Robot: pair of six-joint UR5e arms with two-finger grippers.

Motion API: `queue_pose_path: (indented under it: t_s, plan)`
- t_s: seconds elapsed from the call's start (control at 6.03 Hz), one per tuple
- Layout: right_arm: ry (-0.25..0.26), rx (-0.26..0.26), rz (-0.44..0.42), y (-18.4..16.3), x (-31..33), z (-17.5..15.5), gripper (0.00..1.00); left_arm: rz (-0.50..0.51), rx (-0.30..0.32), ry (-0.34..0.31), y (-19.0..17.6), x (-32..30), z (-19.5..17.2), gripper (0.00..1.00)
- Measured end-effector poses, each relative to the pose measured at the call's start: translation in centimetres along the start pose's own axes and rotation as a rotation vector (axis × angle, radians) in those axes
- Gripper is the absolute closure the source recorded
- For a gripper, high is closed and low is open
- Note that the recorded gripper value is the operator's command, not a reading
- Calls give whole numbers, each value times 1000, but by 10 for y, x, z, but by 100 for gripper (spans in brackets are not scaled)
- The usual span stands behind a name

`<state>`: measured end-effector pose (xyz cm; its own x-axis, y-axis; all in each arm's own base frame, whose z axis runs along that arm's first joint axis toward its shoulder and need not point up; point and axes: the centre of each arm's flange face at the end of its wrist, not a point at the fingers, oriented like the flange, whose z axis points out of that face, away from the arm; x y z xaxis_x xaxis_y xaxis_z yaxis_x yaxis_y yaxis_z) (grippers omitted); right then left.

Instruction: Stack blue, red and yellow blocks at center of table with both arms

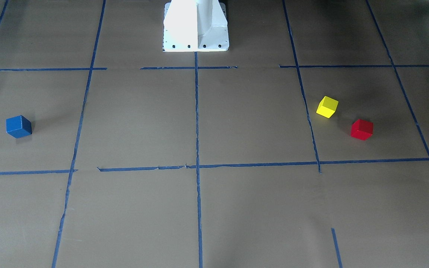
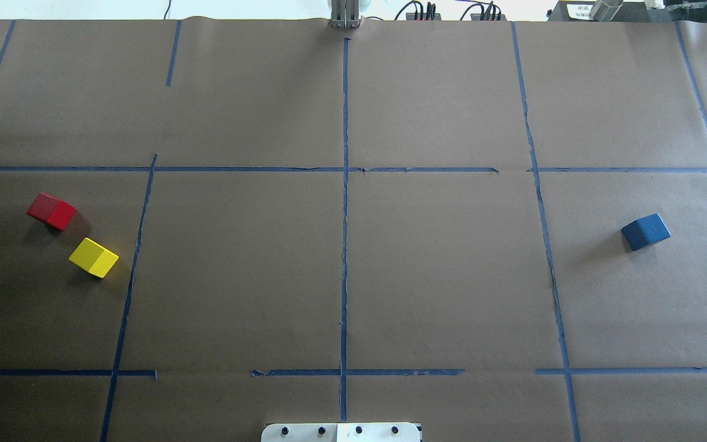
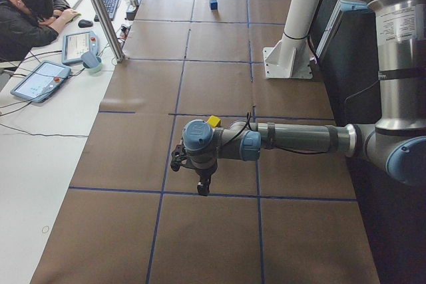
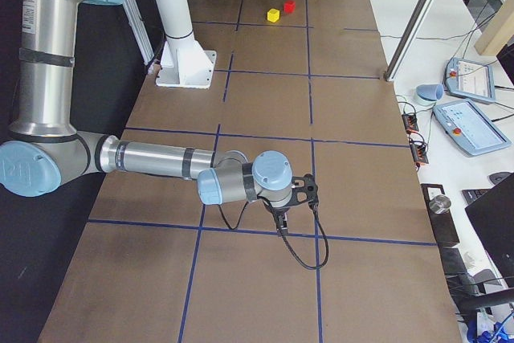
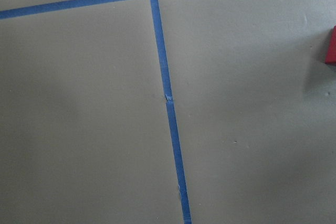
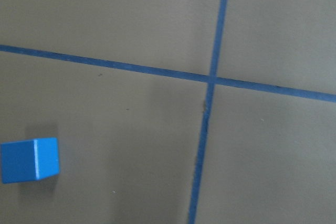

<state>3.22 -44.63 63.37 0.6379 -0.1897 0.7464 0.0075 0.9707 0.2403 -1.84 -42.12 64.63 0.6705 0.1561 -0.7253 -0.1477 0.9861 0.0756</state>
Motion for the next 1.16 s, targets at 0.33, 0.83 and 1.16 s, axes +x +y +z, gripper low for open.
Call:
queue_pose_path:
  t_s: [0.33,0.83,1.16]
  plan:
    - [37,-10,-173,-42,-108,47,0,4,3,0,-1,1,-1,0]
    - [97,-53,-100,-37,-189,118,0,5,3,0,-1,2,-1,0]
    - [111,-95,-85,-23,-200,145,0,5,3,0,-1,1,-1,0]
